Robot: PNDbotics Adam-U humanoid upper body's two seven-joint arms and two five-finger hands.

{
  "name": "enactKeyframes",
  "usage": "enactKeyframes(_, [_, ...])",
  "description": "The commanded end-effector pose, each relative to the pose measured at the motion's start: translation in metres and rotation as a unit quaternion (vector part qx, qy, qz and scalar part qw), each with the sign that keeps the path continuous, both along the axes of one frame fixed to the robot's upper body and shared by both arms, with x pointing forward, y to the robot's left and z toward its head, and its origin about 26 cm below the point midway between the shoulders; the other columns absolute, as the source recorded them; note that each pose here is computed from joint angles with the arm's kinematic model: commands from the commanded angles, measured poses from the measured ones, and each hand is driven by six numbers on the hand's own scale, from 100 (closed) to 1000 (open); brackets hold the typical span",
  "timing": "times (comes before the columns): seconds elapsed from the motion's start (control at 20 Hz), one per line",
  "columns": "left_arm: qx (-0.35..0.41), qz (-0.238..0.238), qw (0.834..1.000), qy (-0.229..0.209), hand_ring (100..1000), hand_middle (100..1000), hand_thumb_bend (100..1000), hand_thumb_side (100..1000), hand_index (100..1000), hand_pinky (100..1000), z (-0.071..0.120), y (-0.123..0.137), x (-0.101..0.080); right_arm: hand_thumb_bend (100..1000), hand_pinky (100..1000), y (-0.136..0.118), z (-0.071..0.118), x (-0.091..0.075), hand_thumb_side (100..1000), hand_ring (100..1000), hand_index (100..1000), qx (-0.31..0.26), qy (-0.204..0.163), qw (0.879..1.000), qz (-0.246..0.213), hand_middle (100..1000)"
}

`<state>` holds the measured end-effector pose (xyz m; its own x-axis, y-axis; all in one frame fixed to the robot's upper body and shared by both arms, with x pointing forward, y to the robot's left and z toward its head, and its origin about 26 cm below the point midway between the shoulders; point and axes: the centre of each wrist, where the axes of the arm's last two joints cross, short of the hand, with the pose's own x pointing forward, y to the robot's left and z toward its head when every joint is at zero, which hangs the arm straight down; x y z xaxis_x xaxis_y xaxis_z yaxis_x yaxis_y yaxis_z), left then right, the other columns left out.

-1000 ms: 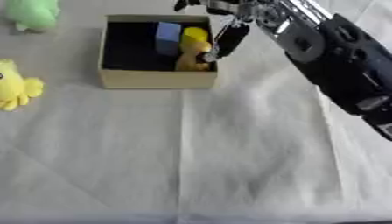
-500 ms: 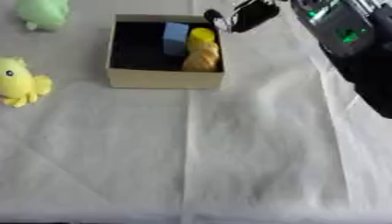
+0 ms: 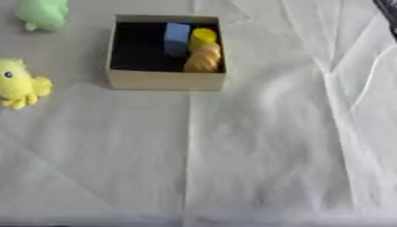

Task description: Pick up objects on the table and place them in the box.

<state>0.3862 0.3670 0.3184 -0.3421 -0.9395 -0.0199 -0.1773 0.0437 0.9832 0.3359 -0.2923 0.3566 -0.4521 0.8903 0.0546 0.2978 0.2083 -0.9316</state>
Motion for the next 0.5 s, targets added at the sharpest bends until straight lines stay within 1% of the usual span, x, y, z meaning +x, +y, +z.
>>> enactKeyframes(0.05, [0.037,-0.015,0.999,0.025,913,865,660,389,923,891,0.024,0.004,-0.021,201,784,-0.018,0.022,-0.01,398,808,854,0.017,-0.041,0.999,-0.03,773])
enactKeyframes(0.2, [0.053,-0.013,0.996,0.068,919,872,645,333,928,898,0.023,0.005,-0.028,209,781,-0.026,0.023,-0.007,404,802,849,0.039,-0.047,0.997,-0.043,767])
enactKeyframes(0.4, [0.07,-0.015,0.991,0.114,926,870,621,297,925,909,0.017,0.008,-0.036,221,781,-0.031,0.019,-0.004,402,802,848,0.039,-0.045,0.997,-0.053,768])
enactKeyframes(0.5, [0.074,-0.025,0.988,0.135,927,870,606,265,922,909,0.014,0.008,-0.041,220,781,-0.031,0.018,-0.004,405,801,848,0.039,-0.044,0.997,-0.055,767])
